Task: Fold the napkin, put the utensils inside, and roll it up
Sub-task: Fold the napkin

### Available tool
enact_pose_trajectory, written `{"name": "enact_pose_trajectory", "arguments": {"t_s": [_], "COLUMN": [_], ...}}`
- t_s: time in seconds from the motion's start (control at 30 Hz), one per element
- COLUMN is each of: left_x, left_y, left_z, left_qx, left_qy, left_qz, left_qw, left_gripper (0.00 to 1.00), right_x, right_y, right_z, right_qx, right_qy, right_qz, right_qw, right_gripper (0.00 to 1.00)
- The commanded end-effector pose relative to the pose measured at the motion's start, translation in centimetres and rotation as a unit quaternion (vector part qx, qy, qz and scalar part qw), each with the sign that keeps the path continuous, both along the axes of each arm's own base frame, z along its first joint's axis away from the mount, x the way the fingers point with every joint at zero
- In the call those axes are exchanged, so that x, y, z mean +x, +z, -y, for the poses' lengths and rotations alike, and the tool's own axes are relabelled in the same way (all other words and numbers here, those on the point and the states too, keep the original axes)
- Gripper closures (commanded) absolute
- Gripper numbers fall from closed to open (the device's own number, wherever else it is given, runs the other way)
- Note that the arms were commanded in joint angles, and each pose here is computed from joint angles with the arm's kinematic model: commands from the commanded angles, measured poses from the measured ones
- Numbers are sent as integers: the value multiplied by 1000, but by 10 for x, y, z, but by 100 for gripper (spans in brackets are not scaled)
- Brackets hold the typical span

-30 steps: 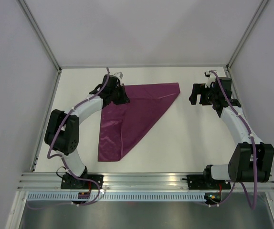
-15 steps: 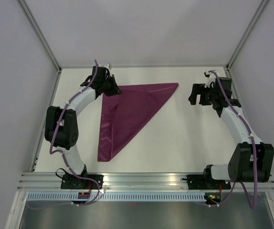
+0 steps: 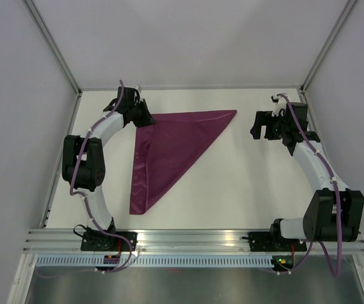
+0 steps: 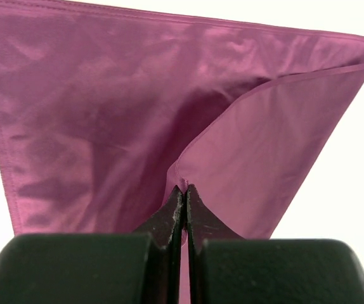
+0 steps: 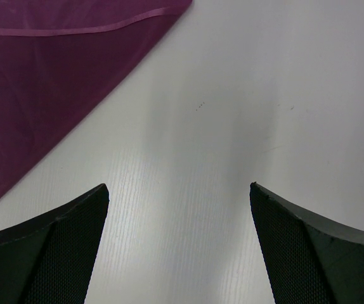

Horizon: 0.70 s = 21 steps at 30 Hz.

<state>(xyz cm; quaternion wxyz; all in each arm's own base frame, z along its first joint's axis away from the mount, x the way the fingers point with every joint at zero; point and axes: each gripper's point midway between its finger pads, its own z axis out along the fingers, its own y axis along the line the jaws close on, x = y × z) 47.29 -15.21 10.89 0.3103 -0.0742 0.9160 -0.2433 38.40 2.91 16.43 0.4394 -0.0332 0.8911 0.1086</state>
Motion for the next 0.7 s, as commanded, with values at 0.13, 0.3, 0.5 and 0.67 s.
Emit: {"name": "enact_pose_trajectory", "arguments": {"t_s": [0.13, 0.3, 0.5, 0.67], "left_x": [18, 26, 33, 37], "left_y": [16, 19, 13, 11], "left_z": [-13, -19, -26, -28], "left_qx": [-18, -23, -21, -24], "left_qy": [5, 10, 16, 17], "left_qz": [9, 9, 0, -2], "left_qw": [1000, 1000, 1000, 1000], "left_gripper": [98, 98, 98, 98], "right_x": [3, 3, 3, 2], "right_y": [4, 5, 5, 4], "right_z": [0, 1, 0, 0], "right_qx": [1, 0, 1, 2], "right_qy": [2, 1, 2, 2], "right_qz": [3, 5, 5, 3], "right_qw": [1000, 1000, 1000, 1000], "right_gripper": [4, 4, 3, 4]}}
